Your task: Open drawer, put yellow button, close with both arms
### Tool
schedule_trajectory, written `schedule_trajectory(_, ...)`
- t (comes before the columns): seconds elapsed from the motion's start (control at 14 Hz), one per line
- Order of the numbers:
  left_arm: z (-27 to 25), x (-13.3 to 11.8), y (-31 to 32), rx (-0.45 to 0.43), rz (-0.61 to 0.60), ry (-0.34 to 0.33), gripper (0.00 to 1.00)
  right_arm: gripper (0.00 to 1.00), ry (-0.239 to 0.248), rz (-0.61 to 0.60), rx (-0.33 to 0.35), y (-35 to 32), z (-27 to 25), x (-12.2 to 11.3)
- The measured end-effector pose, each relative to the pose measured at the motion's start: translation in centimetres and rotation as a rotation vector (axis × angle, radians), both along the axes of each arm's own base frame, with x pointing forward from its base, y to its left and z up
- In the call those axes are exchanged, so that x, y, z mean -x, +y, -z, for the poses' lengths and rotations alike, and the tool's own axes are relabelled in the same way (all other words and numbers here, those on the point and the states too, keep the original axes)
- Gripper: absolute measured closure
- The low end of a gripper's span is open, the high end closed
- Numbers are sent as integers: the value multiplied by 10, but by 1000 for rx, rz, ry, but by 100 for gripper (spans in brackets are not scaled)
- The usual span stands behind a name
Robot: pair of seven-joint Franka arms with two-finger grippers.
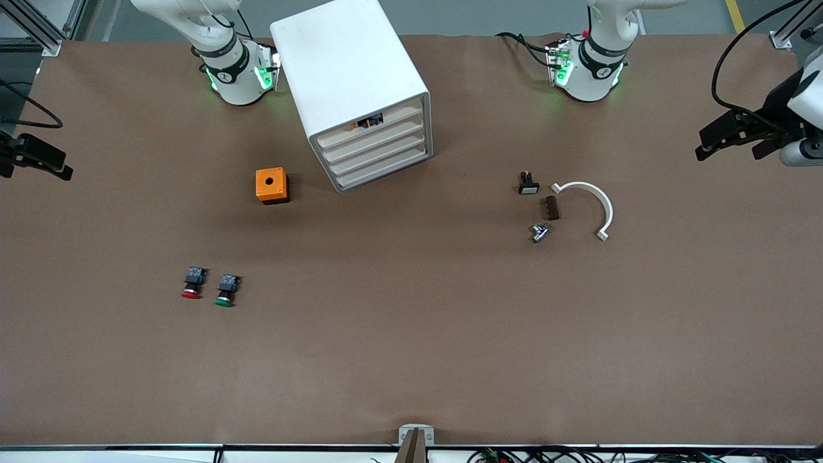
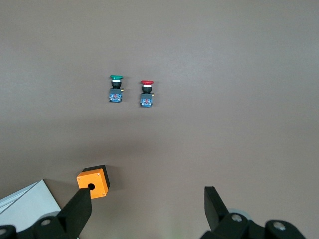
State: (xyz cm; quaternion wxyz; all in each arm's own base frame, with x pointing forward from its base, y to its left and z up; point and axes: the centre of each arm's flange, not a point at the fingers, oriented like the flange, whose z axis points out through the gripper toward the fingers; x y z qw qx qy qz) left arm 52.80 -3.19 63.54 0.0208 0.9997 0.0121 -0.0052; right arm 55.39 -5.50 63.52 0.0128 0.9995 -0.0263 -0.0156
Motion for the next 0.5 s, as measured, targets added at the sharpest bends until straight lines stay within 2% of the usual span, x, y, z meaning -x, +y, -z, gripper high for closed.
schedule_trajectory(0.5,4,4,0,-2,3,38,0,0,0,0,0,0,0,0)
